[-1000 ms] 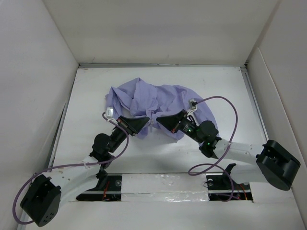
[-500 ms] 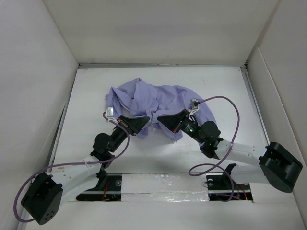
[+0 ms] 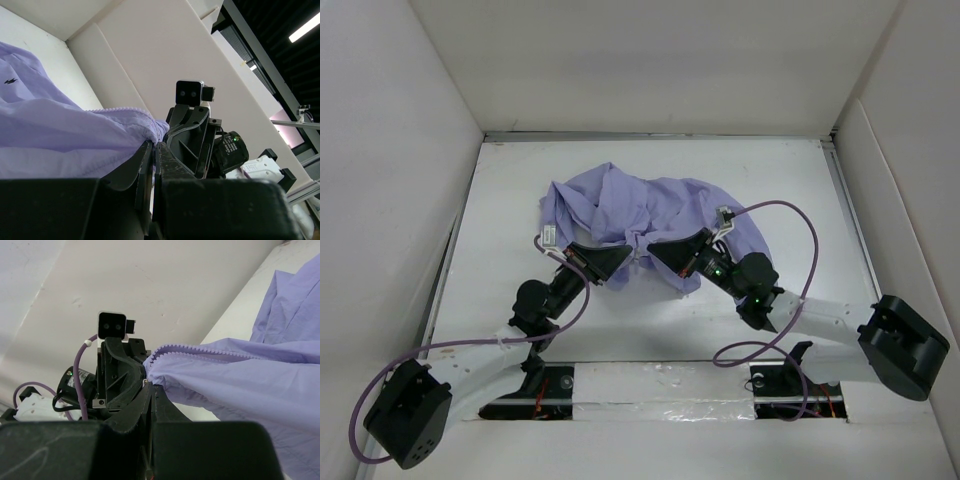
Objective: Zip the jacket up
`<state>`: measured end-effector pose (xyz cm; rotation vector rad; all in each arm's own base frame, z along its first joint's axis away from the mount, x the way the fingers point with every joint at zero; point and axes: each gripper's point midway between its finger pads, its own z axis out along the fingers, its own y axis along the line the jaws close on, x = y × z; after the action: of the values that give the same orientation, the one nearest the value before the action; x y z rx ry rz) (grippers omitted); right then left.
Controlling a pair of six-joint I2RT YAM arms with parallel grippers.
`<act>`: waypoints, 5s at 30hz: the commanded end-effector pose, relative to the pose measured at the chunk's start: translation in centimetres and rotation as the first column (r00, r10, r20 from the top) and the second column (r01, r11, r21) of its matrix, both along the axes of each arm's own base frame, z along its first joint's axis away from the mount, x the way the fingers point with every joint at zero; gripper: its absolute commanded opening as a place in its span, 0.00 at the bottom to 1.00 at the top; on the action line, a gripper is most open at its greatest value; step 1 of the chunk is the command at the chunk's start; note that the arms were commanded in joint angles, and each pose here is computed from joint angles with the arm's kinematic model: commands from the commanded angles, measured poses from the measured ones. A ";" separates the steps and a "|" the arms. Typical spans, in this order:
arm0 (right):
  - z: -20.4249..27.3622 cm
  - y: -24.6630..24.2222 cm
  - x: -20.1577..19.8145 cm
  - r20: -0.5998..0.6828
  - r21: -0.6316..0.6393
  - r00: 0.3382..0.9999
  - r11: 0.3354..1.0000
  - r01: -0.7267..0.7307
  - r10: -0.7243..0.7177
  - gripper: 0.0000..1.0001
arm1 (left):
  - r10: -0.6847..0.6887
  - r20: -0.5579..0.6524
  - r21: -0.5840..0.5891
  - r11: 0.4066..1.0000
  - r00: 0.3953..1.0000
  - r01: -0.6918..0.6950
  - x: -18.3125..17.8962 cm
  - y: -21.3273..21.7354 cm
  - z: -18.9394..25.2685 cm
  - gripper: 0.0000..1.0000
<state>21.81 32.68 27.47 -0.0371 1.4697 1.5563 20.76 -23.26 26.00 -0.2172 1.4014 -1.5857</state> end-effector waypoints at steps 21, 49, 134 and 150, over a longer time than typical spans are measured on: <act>2.3 -0.4 0.3 0.056 0.071 0.998 0.997 0.012 -0.016 0.00 | -0.062 0.085 -0.043 0.997 0.994 0.066 -1.5 -0.3 2.1 0.00; 3.4 0.0 1.6 0.069 0.043 0.995 0.997 0.064 -0.067 0.00 | -0.054 0.072 0.027 0.998 0.996 0.052 -1.0 -0.6 1.1 0.00; -9.4 -1.5 1.6 -0.209 -0.222 0.972 0.973 0.058 -0.106 0.00 | 0.251 0.134 0.150 0.951 0.959 -0.270 1.7 2.9 3.8 0.00; -18.8 -3.9 -2.8 -0.356 -0.439 0.920 0.898 -0.010 -0.164 0.62 | 0.084 -0.101 0.200 0.978 0.991 -0.063 0.0 0.7 -3.5 0.00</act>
<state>19.28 29.90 9.71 0.0459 2.0545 1.2481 21.69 -21.87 22.55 -0.2665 1.6039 -1.3103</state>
